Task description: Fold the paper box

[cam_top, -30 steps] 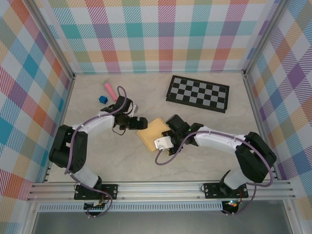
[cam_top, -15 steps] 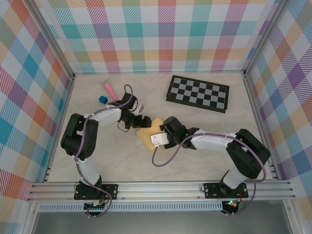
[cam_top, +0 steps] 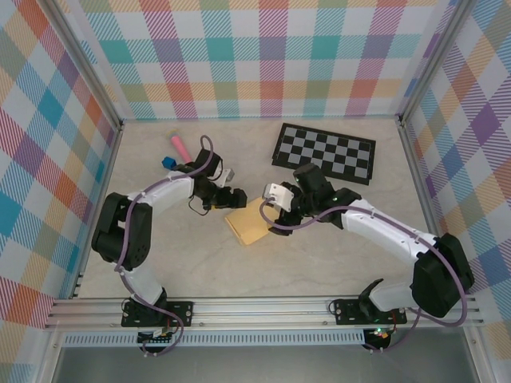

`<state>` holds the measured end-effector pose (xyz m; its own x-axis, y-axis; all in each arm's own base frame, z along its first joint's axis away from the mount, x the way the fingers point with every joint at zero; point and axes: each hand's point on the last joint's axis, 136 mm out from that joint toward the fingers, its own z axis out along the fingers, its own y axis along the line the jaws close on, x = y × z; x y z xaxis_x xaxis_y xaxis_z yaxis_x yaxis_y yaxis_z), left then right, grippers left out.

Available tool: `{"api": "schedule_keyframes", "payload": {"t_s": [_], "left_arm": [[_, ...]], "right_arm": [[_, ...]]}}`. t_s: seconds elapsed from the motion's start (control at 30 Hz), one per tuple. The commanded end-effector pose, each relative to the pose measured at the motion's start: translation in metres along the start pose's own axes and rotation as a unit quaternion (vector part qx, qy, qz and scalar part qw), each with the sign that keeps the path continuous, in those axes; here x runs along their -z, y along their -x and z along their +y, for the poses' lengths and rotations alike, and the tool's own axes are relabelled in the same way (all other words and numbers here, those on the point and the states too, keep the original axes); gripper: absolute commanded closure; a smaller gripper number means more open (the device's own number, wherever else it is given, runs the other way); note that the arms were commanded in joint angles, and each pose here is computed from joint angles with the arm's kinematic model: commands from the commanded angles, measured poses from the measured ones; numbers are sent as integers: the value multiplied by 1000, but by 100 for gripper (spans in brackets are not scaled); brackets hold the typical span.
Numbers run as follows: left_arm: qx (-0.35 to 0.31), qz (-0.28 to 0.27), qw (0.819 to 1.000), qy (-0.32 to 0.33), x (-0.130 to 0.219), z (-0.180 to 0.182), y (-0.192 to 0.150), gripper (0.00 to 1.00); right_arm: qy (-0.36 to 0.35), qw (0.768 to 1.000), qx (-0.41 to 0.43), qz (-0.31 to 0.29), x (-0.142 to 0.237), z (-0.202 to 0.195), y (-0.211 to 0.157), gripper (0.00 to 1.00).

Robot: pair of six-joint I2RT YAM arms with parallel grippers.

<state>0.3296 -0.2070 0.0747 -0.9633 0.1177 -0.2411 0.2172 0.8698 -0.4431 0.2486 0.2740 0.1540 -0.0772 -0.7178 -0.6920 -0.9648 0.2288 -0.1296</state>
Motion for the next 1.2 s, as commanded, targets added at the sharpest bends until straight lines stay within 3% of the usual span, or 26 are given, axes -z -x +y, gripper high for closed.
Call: {"api": "schedule_keyframes", "payload": {"t_s": [0.0, 0.17, 0.27, 0.5, 0.73, 0.87, 0.97, 1.07, 1.17], "left_arm": [[-8, 26, 999, 16, -1, 5, -25, 13], [5, 23, 999, 29, 4, 14, -47, 12], [14, 28, 999, 36, 3, 18, -61, 12], [13, 35, 997, 75, -7, 29, -73, 11], [-10, 42, 994, 102, -10, 32, -74, 11], [-8, 42, 994, 99, -11, 30, -72, 10], [-9, 42, 994, 101, -11, 31, -72, 10], [-11, 43, 994, 102, -12, 32, -72, 10], [-10, 42, 994, 102, -13, 32, -71, 10]], "right_arm": [[29, 997, -66, 0, 2, -7, 2, 9], [-34, 979, -198, 43, -6, -64, -19, 13], [-32, 965, -250, 72, -15, -82, -28, 16], [7, 937, -325, 126, -49, -89, -40, 19], [35, 933, -324, 150, -73, -81, -44, 23], [18, 907, -393, 150, -70, -91, -36, 26], [29, 923, -361, 126, -64, -91, -21, 31], [27, 938, -308, 154, -67, -98, -27, 49], [59, 942, -281, 173, -78, -93, -31, 59]]}}
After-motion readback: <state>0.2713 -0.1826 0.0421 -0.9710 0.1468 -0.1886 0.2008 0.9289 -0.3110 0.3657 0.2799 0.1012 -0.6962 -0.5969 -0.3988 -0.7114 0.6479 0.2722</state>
